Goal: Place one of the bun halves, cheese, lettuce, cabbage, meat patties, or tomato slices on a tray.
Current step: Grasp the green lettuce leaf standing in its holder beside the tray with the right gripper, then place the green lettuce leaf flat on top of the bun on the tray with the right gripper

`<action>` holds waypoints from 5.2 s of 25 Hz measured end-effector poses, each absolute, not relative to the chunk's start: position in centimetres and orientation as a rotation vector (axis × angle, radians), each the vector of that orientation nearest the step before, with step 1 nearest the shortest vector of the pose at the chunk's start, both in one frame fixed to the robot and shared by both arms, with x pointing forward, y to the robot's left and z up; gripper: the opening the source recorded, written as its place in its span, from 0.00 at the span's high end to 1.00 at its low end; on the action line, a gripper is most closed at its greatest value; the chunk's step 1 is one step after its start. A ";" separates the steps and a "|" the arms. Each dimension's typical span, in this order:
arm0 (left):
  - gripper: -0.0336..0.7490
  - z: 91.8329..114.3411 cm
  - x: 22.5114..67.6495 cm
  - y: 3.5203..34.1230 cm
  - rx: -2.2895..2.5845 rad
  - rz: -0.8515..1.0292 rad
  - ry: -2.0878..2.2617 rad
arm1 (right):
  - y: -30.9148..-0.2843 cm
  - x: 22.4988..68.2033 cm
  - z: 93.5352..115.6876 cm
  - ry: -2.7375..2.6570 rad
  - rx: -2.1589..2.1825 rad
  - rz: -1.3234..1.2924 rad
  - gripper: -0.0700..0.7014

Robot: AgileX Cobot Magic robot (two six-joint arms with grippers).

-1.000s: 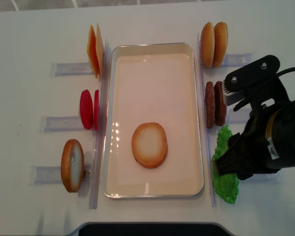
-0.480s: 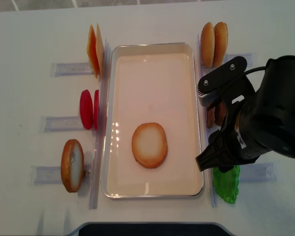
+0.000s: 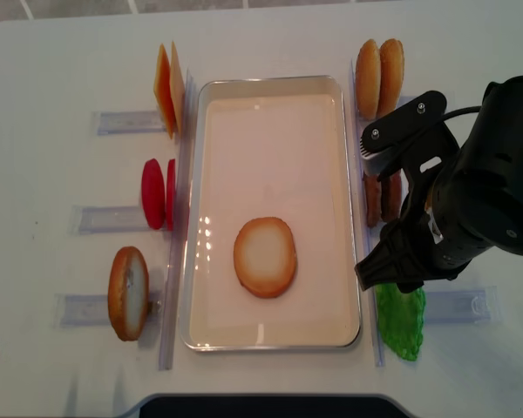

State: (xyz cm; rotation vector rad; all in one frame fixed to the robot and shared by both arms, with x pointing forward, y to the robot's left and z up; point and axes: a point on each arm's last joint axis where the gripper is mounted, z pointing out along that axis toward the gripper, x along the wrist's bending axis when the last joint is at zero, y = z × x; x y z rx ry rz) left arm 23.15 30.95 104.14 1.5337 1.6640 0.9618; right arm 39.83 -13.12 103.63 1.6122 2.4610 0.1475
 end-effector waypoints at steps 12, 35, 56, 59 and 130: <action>0.27 104.1 23.1 30.9 1.534 0.962 1.664 | -12.4 40.1 102.7 2.505 1.603 0.114 0.43; 0.27 104.1 23.1 30.9 1.534 0.962 1.664 | -12.6 40.1 102.7 2.504 1.592 0.096 0.86; 0.27 104.1 23.1 30.9 1.534 0.962 1.664 | -10.3 41.1 109.7 2.562 1.542 0.379 0.86; 0.27 104.1 23.1 30.9 1.534 0.962 1.664 | -10.2 41.0 109.7 2.568 1.547 0.382 0.86; 0.27 104.1 23.1 30.9 1.534 0.962 1.664 | -5.0 47.9 98.2 2.674 1.963 1.624 0.86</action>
